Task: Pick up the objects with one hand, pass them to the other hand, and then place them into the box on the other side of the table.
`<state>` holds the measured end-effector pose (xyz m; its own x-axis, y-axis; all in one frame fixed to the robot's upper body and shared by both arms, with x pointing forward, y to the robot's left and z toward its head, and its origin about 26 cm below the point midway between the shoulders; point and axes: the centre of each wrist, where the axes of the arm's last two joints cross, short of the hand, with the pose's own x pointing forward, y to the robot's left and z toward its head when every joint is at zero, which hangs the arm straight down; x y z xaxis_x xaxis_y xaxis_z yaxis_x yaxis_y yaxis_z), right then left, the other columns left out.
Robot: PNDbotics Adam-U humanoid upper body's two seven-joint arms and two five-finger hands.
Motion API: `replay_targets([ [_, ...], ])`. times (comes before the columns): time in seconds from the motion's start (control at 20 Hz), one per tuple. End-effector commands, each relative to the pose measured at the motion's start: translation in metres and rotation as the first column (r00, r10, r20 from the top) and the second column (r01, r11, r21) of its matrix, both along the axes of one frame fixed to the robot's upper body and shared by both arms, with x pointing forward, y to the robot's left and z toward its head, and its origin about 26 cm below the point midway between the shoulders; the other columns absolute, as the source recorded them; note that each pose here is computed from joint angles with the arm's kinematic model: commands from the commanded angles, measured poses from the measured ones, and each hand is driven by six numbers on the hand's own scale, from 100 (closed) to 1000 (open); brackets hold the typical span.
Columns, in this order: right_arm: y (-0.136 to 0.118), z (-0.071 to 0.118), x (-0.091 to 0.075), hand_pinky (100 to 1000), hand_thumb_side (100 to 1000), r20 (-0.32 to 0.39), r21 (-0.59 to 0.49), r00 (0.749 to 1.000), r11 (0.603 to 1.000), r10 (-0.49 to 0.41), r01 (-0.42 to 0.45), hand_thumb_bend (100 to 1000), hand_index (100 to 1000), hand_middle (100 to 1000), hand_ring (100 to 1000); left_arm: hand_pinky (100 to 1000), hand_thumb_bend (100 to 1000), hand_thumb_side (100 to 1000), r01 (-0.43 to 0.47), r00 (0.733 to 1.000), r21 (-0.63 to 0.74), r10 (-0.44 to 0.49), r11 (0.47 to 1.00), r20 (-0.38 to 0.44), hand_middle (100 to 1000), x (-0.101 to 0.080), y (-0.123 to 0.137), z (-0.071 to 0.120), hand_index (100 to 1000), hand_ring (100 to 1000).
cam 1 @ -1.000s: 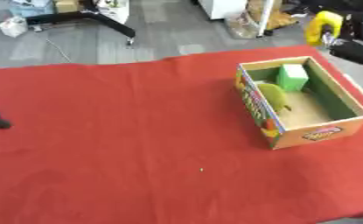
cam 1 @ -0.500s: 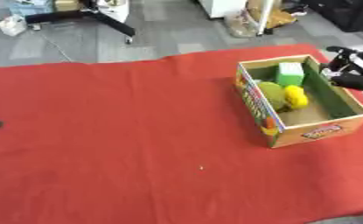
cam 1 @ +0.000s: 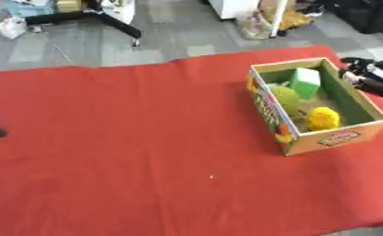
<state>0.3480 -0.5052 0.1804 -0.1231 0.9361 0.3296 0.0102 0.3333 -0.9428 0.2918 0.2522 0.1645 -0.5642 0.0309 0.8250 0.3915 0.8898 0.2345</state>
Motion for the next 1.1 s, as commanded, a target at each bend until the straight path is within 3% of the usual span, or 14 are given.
replay_targets([
  [0.05, 0.004, 0.044, -0.012, 712, 575, 0.159, -0.025, 0.986, 0.998, 0.06, -0.057, 100, 1000, 586, 689, 706, 100, 770, -0.025, 0.999, 0.005, 0.025, 1.0, 0.022, 561, 0.0, 0.004, 0.003, 681, 592],
  [0.2, 0.029, 0.044, -0.027, 656, 529, 0.324, 0.127, 0.938, 0.976, 0.126, -0.175, 100, 995, 537, 641, 707, 100, 745, -0.074, 0.996, -0.027, 0.075, 0.997, 0.052, 563, 0.001, 0.006, 0.004, 682, 594],
  [0.25, 0.041, 0.042, -0.034, 636, 456, 0.375, 0.185, 0.916, 0.956, 0.143, -0.225, 100, 985, 525, 625, 707, 100, 738, -0.095, 0.993, -0.038, 0.097, 0.995, 0.064, 563, 0.001, 0.006, 0.005, 684, 595],
  [0.4, 0.082, 0.03, -0.061, 605, 449, 0.488, 0.34, 0.86, 0.875, 0.151, -0.346, 100, 967, 508, 603, 707, 100, 730, -0.164, 0.981, -0.07, 0.17, 0.984, 0.09, 566, 0.001, 0.008, 0.003, 688, 597],
  [0.5, 0.108, 0.018, -0.081, 591, 474, 0.529, 0.416, 0.837, 0.817, 0.139, -0.399, 100, 946, 491, 595, 707, 100, 726, -0.202, 0.972, -0.09, 0.21, 0.975, 0.1, 568, 0.001, 0.008, 0.001, 690, 598],
  [0.65, 0.129, -0.014, -0.102, 568, 495, 0.524, 0.541, 0.845, 0.724, 0.106, -0.427, 100, 917, 476, 588, 707, 100, 740, -0.245, 0.963, -0.12, 0.255, 0.962, 0.085, 571, 0.004, 0.004, -0.008, 689, 601],
  [0.8, 0.141, -0.04, -0.109, 567, 527, 0.524, 0.618, 0.845, 0.637, 0.102, -0.461, 100, 909, 487, 595, 711, 100, 747, -0.256, 0.961, -0.133, 0.267, 0.958, 0.073, 580, 0.006, -0.001, -0.018, 691, 608],
  [1.1, 0.167, -0.055, -0.103, 571, 549, 0.578, 0.654, 0.806, 0.518, 0.127, -0.551, 100, 899, 504, 576, 716, 100, 769, -0.26, 0.962, -0.146, 0.269, 0.955, 0.05, 586, 0.007, -0.01, -0.036, 698, 613],
])
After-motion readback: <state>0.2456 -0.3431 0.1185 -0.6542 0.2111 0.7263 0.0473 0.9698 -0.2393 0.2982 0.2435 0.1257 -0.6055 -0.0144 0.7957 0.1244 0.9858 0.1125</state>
